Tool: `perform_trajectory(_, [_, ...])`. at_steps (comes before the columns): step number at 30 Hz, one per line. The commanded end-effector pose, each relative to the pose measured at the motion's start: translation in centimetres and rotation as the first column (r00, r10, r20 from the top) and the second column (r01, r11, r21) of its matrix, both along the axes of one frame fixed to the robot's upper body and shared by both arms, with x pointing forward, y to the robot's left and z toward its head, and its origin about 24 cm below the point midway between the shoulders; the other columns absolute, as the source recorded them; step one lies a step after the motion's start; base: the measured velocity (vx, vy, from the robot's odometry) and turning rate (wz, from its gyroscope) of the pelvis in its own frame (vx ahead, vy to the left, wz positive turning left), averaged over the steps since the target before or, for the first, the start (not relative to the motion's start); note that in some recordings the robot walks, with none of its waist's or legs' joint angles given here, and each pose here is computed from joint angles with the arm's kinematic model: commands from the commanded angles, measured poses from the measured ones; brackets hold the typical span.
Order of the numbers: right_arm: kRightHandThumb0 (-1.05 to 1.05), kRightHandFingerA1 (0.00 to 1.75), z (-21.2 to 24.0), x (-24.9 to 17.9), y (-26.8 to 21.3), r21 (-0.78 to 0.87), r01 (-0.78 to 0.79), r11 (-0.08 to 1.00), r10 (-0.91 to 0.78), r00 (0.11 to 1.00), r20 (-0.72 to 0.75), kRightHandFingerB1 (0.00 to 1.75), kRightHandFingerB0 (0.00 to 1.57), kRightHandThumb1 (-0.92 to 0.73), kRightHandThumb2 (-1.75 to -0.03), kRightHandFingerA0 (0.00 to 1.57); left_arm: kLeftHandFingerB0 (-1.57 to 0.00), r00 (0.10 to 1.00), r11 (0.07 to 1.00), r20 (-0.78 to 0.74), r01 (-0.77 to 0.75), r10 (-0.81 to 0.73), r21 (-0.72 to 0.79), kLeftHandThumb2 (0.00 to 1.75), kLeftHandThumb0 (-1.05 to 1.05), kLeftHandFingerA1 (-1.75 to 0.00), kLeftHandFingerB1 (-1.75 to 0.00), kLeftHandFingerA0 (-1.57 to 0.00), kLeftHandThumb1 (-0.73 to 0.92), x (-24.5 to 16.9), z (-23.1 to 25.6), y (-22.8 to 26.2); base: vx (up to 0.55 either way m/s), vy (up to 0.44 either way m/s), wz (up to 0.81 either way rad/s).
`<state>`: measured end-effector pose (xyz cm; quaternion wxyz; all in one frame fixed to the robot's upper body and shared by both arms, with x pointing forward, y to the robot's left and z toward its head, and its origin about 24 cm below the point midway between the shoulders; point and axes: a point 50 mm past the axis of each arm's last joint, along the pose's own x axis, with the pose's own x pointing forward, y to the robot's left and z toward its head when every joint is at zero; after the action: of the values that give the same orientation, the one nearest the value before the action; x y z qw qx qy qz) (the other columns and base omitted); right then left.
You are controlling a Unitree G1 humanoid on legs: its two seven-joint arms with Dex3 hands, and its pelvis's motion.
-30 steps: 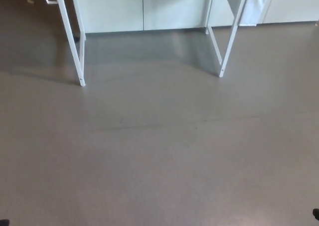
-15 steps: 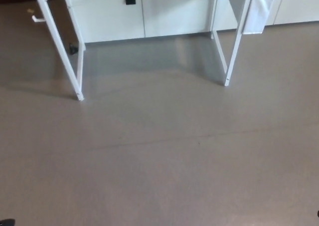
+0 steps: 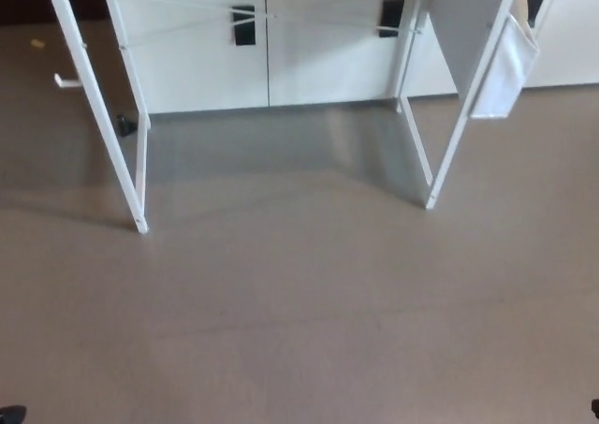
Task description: The robot walk towards a table in front and uses its left hand to pick up the pot from the base and places it on the table
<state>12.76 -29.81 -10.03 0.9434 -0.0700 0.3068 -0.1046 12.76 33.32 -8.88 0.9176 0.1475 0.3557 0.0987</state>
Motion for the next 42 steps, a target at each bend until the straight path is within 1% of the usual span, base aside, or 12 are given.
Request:
perform_trajectory(1, [-0.41,0.54,0.1,-1.2,-0.7,-0.028,0.000,1.000,-0.001,1.000,-0.012,0.38,0.48,-0.50,-0.56,0.84,-0.46,1.000,1.000,-0.020,0.003,-0.003,0.006,0.57,-0.36,-0.41,-0.35,-0.66,0.55,-0.9,-0.3,0.1,0.20,-0.073,0.06])
perform_trajectory(4, [-0.43,0.53,-0.1,-2.4,-0.8,-0.025,0.001,1.000,-0.002,1.000,-0.031,0.38,0.47,-0.50,-0.56,0.82,-0.41,0.999,1.000,-0.043,0.016,-0.015,0.007,0.73,-0.44,-0.52,-0.46,-0.60,0.44,-1.9,-0.6,0.0,0.37,-0.194,0.25])
perform_trajectory(5, [-0.52,0.64,-0.2,-2.7,-0.9,-0.023,0.002,1.000,-0.003,0.999,-0.035,0.50,0.42,-0.41,-0.76,0.77,-0.47,0.999,1.000,-0.049,0.018,-0.018,0.011,0.57,-0.37,-0.41,-0.35,-0.67,0.55,-2.2,-0.7,-0.1,0.33,-0.284,0.44])
perform_trajectory(6, [-0.52,0.64,-0.2,-2.9,-0.9,-0.023,0.002,1.000,-0.003,0.999,-0.037,0.50,0.42,-0.41,-0.76,0.77,-0.47,0.998,1.000,-0.052,0.019,-0.019,0.013,0.57,-0.37,-0.41,-0.35,-0.67,0.55,-2.3,-0.7,-0.1,0.33,-0.288,0.07])
perform_trajectory(7, [-0.44,0.55,-0.2,-3.1,-0.9,-0.024,0.005,1.000,-0.006,0.999,-0.040,0.38,0.49,-0.50,-0.55,0.83,-0.47,0.998,1.000,-0.055,0.017,-0.016,0.009,0.57,-0.38,-0.41,-0.35,-0.68,0.54,-2.5,-0.8,-0.1,0.33,-0.280,-0.06])
perform_trajectory(12, [-0.40,0.54,-0.4,-3.9,-0.9,-0.022,0.010,1.000,-0.011,0.999,-0.043,0.39,0.49,-0.49,-0.55,0.83,-0.46,0.997,1.000,-0.068,0.023,-0.023,-0.004,0.57,-0.39,-0.41,-0.35,-0.66,0.55,-3.2,-1.0,-0.1,0.28,-0.049,-0.08])
perform_trajectory(13, [-0.50,0.63,-0.4,-3.9,-0.9,-0.024,0.007,1.000,-0.008,0.999,-0.044,0.51,0.43,-0.40,-0.75,0.76,-0.46,0.997,1.000,-0.068,0.026,-0.026,0.002,0.57,-0.39,-0.41,-0.35,-0.67,0.55,-3.2,-1.0,-0.1,0.26,0.026,-0.20])
perform_trajectory(15, [-0.41,0.55,-0.4,-4.0,-0.9,-0.033,-0.003,0.999,0.002,0.999,-0.044,0.39,0.50,-0.50,-0.55,0.83,-0.46,0.997,0.999,-0.066,0.032,-0.032,0.011,0.57,-0.39,-0.40,-0.35,-0.67,0.56,-3.3,-1.0,-0.1,0.29,0.074,-0.12])
perform_trajectory(22, [-0.41,0.56,-0.5,-4.3,-0.9,-0.038,0.005,0.999,-0.007,0.999,-0.050,0.39,0.49,-0.49,-0.55,0.84,-0.48,0.997,0.999,-0.064,0.033,-0.032,0.003,0.57,-0.38,-0.41,-0.35,-0.68,0.55,-3.3,-1.0,-0.1,0.33,0.252,-0.14])
perform_trajectory(23, [-0.46,0.67,-0.6,-4.2,-0.9,-0.021,0.019,1.000,-0.020,0.999,-0.046,0.51,0.45,-0.38,-0.74,0.82,-0.47,0.997,0.999,-0.062,0.043,-0.043,0.002,0.57,-0.38,-0.41,-0.35,-0.67,0.56,-3.2,-0.9,-0.1,0.31,0.128,0.07])
perform_trajectory(25, [-0.39,0.58,-0.6,-4.1,-0.9,-0.011,0.021,1.000,-0.022,0.999,-0.043,0.39,0.49,-0.50,-0.55,0.84,-0.48,0.997,0.999,-0.060,0.043,-0.042,0.003,0.57,-0.38,-0.41,-0.35,-0.67,0.56,-3.0,-0.9,-0.1,0.27,0.068,0.04])
perform_trajectory(42, [-0.42,0.55,-0.4,-3.6,-0.8,-0.049,-0.003,0.999,0.001,0.999,-0.039,0.38,0.48,-0.50,-0.55,0.84,-0.50,0.998,0.999,-0.053,0.042,-0.042,0.006,0.56,-0.41,-0.41,-0.36,-0.70,0.53,-2.1,-0.7,0.0,0.33,-0.070,0.04])
